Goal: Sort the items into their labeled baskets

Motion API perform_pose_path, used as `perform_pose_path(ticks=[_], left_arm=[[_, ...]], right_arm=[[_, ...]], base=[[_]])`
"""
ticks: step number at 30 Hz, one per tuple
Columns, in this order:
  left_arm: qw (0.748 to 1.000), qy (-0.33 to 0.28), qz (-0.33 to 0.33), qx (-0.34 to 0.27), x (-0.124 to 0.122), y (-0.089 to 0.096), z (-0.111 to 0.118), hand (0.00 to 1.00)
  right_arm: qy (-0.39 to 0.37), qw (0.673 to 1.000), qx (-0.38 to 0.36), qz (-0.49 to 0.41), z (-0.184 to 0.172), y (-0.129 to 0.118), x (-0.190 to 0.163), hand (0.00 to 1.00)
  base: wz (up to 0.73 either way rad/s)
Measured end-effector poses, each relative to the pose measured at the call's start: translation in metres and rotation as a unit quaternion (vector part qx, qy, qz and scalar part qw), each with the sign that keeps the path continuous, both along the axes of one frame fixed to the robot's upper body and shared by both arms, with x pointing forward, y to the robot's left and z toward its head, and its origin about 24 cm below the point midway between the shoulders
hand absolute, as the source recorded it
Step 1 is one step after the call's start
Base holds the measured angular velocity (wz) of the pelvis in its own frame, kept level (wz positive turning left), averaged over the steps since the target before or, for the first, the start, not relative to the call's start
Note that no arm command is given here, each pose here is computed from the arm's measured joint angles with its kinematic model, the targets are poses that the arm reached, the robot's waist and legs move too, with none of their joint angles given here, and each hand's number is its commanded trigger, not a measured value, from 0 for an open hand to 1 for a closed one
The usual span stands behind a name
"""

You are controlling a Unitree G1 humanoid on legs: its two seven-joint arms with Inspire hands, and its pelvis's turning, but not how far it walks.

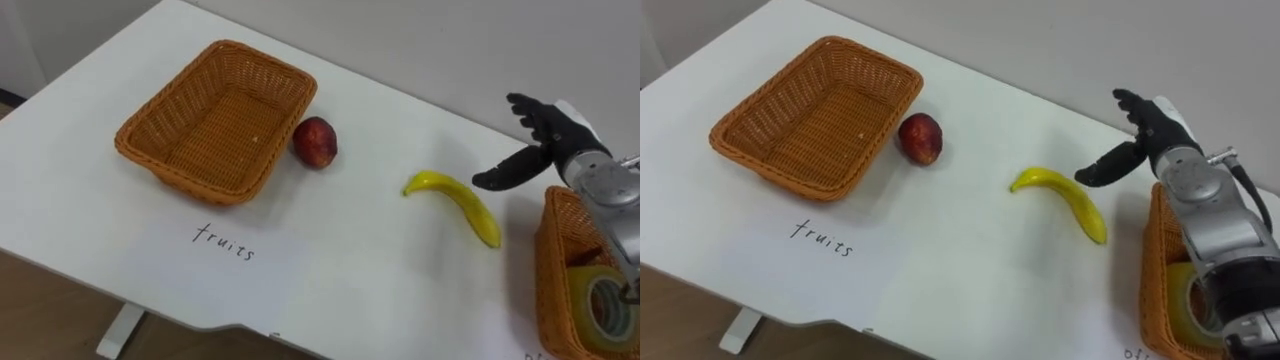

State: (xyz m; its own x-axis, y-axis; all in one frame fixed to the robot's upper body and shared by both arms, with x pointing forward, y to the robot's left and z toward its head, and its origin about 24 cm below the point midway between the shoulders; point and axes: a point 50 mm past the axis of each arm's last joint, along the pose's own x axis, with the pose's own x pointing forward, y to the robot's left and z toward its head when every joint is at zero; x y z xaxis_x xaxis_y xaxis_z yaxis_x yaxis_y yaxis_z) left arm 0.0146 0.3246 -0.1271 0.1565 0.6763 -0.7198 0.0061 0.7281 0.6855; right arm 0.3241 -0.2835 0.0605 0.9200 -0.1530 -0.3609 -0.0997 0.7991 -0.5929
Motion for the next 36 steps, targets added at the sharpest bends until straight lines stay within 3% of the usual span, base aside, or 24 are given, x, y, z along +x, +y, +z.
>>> perform_pose_path(ticks=[15, 36], left_arm=[[1.0, 0.001, -0.01, -0.005, 0.009, -0.003, -0.003, 0.0], [1.0, 0.009, -0.025, -0.011, 0.01, -0.006, -0.004, 0.0]], right_arm=[[0.051, 0.997, 0.002, 0.057, -0.011, 0.011, -0.002, 0.0], [0.063, 0.995, -0.016, 0.076, -0.013, 0.015, -0.002, 0.0]], base=[[0.0], [0.0]])
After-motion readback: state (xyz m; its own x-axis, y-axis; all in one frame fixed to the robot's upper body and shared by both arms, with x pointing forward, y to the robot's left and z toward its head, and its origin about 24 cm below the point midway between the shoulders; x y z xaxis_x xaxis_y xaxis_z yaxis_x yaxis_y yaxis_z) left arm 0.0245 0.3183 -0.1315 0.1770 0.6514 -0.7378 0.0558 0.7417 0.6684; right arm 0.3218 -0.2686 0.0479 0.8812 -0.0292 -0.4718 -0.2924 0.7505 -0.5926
